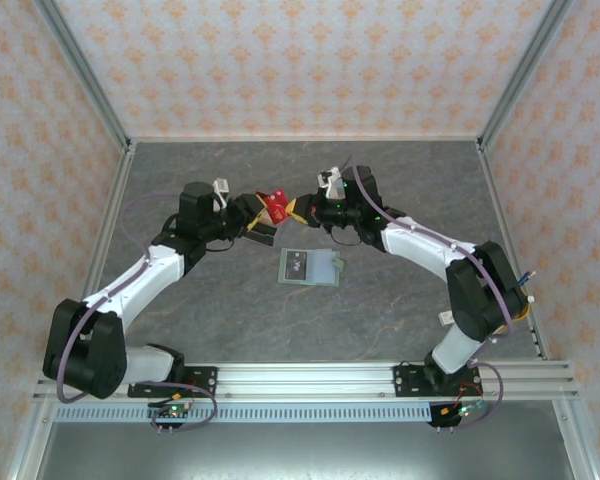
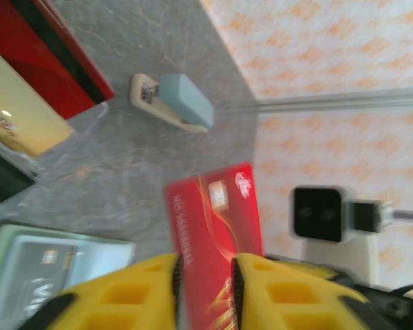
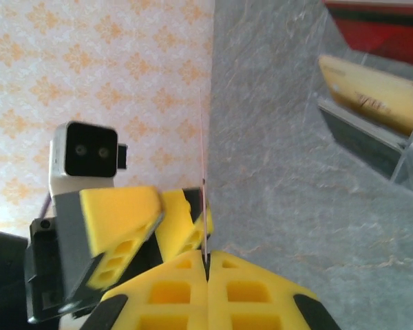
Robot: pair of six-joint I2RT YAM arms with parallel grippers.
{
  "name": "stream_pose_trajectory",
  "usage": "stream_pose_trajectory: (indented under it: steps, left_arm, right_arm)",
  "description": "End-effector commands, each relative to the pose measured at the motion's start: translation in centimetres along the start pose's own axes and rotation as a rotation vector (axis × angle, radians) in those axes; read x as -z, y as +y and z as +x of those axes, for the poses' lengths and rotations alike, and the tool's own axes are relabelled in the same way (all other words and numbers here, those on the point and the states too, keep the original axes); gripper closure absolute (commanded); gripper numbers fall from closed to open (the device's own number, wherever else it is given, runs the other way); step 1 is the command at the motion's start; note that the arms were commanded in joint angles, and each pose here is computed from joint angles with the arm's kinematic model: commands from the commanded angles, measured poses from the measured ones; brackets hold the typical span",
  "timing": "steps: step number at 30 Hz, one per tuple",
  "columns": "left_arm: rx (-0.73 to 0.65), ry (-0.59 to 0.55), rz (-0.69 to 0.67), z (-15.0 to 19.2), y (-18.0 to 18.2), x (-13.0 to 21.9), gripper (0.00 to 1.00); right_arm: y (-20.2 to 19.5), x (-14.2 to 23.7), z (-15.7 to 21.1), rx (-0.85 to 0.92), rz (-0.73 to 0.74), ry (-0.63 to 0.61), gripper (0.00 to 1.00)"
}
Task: Take the credit cards out of the card holder
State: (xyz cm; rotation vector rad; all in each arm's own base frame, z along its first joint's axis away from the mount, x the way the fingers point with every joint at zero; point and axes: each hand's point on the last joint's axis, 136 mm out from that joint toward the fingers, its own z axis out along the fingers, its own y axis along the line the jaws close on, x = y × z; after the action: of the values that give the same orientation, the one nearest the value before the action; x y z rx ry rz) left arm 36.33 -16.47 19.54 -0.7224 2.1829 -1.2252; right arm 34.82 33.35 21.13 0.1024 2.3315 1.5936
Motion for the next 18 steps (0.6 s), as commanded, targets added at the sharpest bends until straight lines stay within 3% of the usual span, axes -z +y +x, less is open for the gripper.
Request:
stream_pose_trajectory:
  steps: [1, 5, 8, 18]
  left_arm:
    - [-0.043, -0.038, -0.201, -0.4, 3.9, 2.2, 0.34]
    - [-0.106, -0.088, -0.413, -1.1, 7.5, 4.8, 0.12]
    - [-0.128, -0.11, -0.489, -1.5, 9.1, 6.1, 0.02]
    - [-0.15, -0.08, -0.613, -1.4, 11.9, 7.7, 0.0]
  right_arm:
    - [-0.9, 0.3, -1.4, 0.207, 0.118, -0.055, 1.0]
    - [-2.2, 0.5, -2.2, 0.472, 0.278, -0.03, 1.0]
    - [-2.6, -0.1, -3.1, 0.644, 0.343, 0.002, 1.0]
    - [-1.4, -4.2, -5.4, 1.153, 0.345, 0.097, 1.0]
